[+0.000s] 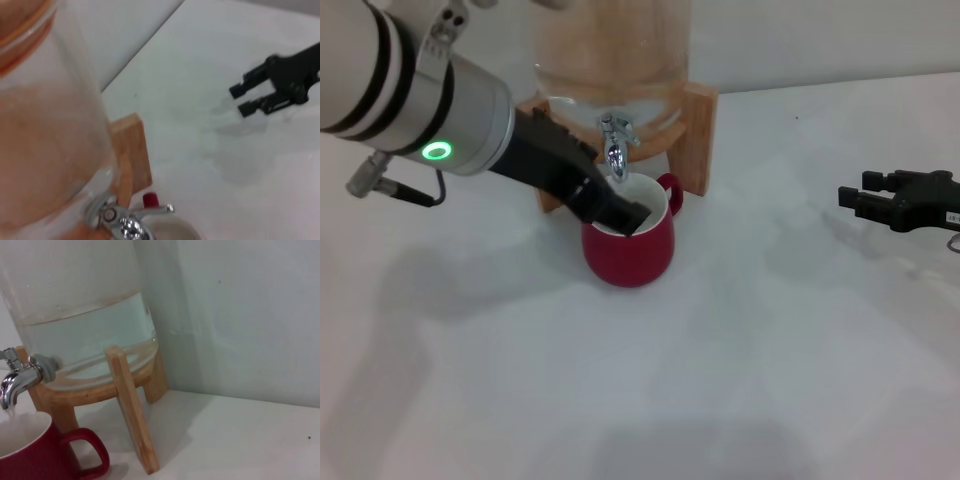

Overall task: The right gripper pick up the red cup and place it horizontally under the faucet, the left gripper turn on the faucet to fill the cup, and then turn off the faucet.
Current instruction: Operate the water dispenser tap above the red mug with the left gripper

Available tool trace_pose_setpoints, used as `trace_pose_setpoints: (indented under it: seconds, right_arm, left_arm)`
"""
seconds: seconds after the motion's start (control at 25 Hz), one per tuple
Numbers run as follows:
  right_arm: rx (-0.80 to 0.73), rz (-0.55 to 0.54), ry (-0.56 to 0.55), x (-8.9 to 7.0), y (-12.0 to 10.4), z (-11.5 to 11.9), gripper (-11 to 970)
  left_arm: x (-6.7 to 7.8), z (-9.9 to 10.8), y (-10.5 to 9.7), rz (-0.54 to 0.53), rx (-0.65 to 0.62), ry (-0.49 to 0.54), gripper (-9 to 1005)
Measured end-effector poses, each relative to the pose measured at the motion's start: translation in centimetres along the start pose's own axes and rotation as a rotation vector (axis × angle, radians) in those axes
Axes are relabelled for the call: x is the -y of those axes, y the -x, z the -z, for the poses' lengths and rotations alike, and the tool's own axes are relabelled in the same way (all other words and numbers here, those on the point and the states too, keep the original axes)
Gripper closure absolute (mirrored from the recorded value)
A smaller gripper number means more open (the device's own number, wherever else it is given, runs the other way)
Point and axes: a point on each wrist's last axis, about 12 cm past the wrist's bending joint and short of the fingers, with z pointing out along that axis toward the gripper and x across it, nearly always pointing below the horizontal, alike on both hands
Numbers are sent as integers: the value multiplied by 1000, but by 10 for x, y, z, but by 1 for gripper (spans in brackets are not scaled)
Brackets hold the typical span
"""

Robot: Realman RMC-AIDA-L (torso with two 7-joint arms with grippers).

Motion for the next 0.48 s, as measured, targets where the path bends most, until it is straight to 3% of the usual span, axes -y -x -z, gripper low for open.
trace_pose_setpoints:
  seconds: [0.48]
  right_arm:
    - [-3, 2, 5, -1, 1, -2, 477]
  left_arm:
    - [0, -8, 4, -129, -40, 5, 120]
